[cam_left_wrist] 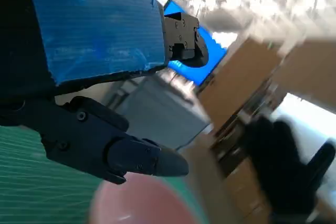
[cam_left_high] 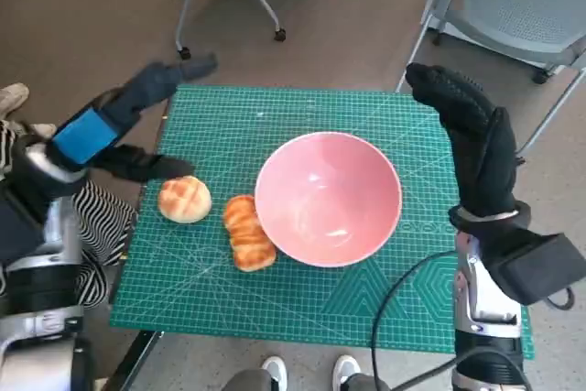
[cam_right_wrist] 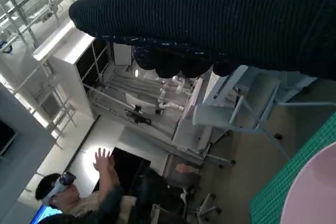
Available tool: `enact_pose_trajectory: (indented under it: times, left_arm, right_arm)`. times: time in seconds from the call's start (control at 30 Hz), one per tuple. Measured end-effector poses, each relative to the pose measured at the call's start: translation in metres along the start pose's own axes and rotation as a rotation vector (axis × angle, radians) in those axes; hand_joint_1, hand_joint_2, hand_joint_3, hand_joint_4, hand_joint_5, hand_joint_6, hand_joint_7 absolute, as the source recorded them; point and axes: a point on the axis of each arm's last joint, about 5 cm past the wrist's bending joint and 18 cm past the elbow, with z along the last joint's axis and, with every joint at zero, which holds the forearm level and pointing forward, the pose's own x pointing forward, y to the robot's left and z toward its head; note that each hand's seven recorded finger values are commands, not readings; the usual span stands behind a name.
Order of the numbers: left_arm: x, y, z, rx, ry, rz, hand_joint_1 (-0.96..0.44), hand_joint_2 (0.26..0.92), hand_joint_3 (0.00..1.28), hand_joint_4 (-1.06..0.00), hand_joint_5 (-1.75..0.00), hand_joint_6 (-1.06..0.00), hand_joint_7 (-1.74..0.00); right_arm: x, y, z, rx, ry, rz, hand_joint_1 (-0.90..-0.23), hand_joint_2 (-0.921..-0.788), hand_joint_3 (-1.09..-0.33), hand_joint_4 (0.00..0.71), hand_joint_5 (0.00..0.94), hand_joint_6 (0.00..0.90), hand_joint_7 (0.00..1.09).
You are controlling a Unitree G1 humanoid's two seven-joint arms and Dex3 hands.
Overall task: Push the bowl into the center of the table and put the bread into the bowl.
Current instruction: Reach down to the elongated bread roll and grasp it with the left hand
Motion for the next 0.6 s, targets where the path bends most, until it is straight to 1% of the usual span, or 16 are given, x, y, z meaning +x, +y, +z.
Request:
enact_pose_trajectory:
  times: [0.03,0.13,0.2,0.27,0.3,0.33,0.4,0.6]
  left_arm:
    - [-0.002,0.001,0.000,0.016,0.009,-0.026,-0.46,0.873,0.03,-0.29,-0.05,-0.11,-0.58]
    - [-0.007,0.004,0.000,0.063,0.024,-0.084,-0.46,0.869,0.01,-0.34,-0.03,-0.20,-0.51]
    - [-0.010,0.005,0.000,0.106,0.031,-0.121,-0.45,0.868,0.01,-0.35,-0.02,-0.22,-0.49]
    - [-0.013,0.006,0.000,0.133,0.029,-0.143,-0.44,0.867,0.00,-0.37,-0.02,-0.26,-0.46]
    - [-0.015,0.006,0.000,0.147,0.027,-0.153,-0.43,0.865,0.00,-0.40,-0.02,-0.30,-0.43]
    - [-0.016,0.006,0.001,0.161,0.023,-0.162,-0.43,0.865,0.00,-0.40,-0.01,-0.31,-0.41]
    - [-0.018,0.005,0.001,0.186,0.015,-0.180,-0.41,0.861,0.00,-0.43,-0.01,-0.36,-0.37]
    - [-0.021,-0.006,-0.003,0.244,-0.010,-0.248,-0.39,0.841,0.00,-0.47,-0.01,-0.42,-0.31]
  right_arm:
    - [0.0000,0.000,0.000,0.001,0.000,-0.001,-0.695,-0.921,-0.729,0.199,0.018,0.060,0.60]
    - [-0.0002,0.000,0.000,0.002,0.001,-0.003,-0.701,-0.921,-0.727,0.201,0.018,0.061,0.59]
    - [-0.0004,0.000,0.000,0.004,0.002,-0.004,-0.701,-0.921,-0.726,0.201,0.017,0.062,0.59]
    - [-0.0006,0.000,0.000,0.006,0.003,-0.005,-0.702,-0.921,-0.726,0.201,0.017,0.062,0.59]
    - [-0.0007,0.000,-0.001,0.006,0.004,-0.006,-0.702,-0.921,-0.725,0.201,0.016,0.061,0.59]
    - [-0.0007,0.000,-0.001,0.007,0.005,-0.006,-0.702,-0.921,-0.725,0.201,0.016,0.060,0.59]
    - [-0.0009,0.000,-0.001,0.009,0.008,-0.006,-0.700,-0.921,-0.727,0.201,0.015,0.058,0.59]
    - [-0.0014,0.001,-0.003,0.015,0.014,-0.007,-0.697,-0.921,-0.728,0.201,0.013,0.057,0.59]
